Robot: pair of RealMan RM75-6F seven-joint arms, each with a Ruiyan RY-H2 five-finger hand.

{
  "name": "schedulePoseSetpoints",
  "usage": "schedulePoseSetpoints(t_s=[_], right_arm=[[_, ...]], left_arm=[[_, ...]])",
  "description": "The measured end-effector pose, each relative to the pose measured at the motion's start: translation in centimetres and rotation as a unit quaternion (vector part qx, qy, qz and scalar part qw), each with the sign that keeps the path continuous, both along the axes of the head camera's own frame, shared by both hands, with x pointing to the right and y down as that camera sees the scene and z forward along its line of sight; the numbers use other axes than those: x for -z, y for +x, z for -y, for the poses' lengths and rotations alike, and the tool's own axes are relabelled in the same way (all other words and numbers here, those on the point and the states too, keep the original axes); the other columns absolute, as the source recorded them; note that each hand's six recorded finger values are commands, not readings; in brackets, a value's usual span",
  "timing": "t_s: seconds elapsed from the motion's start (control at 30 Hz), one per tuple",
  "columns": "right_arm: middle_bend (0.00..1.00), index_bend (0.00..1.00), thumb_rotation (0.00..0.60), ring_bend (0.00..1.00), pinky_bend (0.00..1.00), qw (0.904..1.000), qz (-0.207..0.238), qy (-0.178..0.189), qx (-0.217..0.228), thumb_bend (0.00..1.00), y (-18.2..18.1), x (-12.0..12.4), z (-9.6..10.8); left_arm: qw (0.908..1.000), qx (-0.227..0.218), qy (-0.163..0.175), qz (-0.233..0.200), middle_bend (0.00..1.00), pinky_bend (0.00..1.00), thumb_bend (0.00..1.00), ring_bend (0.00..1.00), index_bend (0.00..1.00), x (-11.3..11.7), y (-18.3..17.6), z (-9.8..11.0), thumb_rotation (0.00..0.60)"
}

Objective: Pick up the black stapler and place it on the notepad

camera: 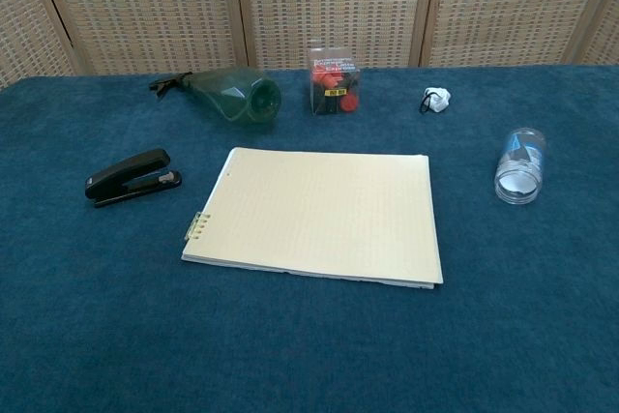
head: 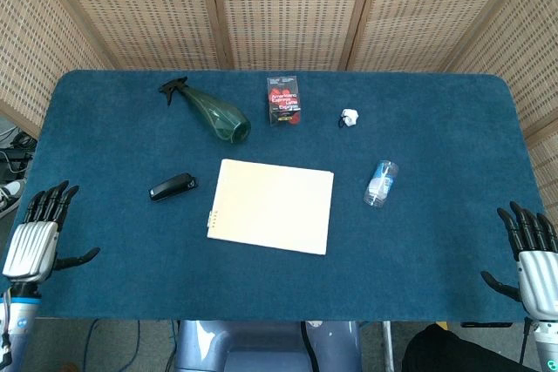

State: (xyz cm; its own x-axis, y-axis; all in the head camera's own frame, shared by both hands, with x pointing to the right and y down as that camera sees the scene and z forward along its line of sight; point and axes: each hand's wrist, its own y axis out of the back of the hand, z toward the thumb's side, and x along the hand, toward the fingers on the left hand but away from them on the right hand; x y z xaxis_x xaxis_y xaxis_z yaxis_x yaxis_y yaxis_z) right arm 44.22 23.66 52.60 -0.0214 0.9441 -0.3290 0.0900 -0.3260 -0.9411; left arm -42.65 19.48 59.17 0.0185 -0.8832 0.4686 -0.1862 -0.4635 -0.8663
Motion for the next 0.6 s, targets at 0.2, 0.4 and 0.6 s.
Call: schedulePoseSetpoints(t_s=[0.2,0.4,0.6], right_arm=[[0.0,0.0,0.6,0.0,0.0,0.9999,-0.003,-0.013,-0.005,0.0,0.3,-0.7,0.1],[0.0,0.0,0.6,0.0,0.0,0.9995,-0.01,-0.025,-0.013,0.0,0.7,-1.5,0.3],[0.0,0.0,0.6,0.0,0.0,0.9991,-0.014,-0.032,-0.024,0.0,1.4,-2.0,0.6]], left_arm=[[0.9989,0.005,-0.045,-0.015,0.01,0.18,0.07,0.08,0.09,-5.1,1.9,4.2,0.6],[0.9976,0.002,-0.069,0.003,0.12,0.33,0.14,0.22,0.28,-10.2,4.5,7.2,0.6],[0.9956,-0.009,-0.09,0.023,0.17,0.36,0.19,0.26,0.33,-13.7,7.1,8.4,0.6]])
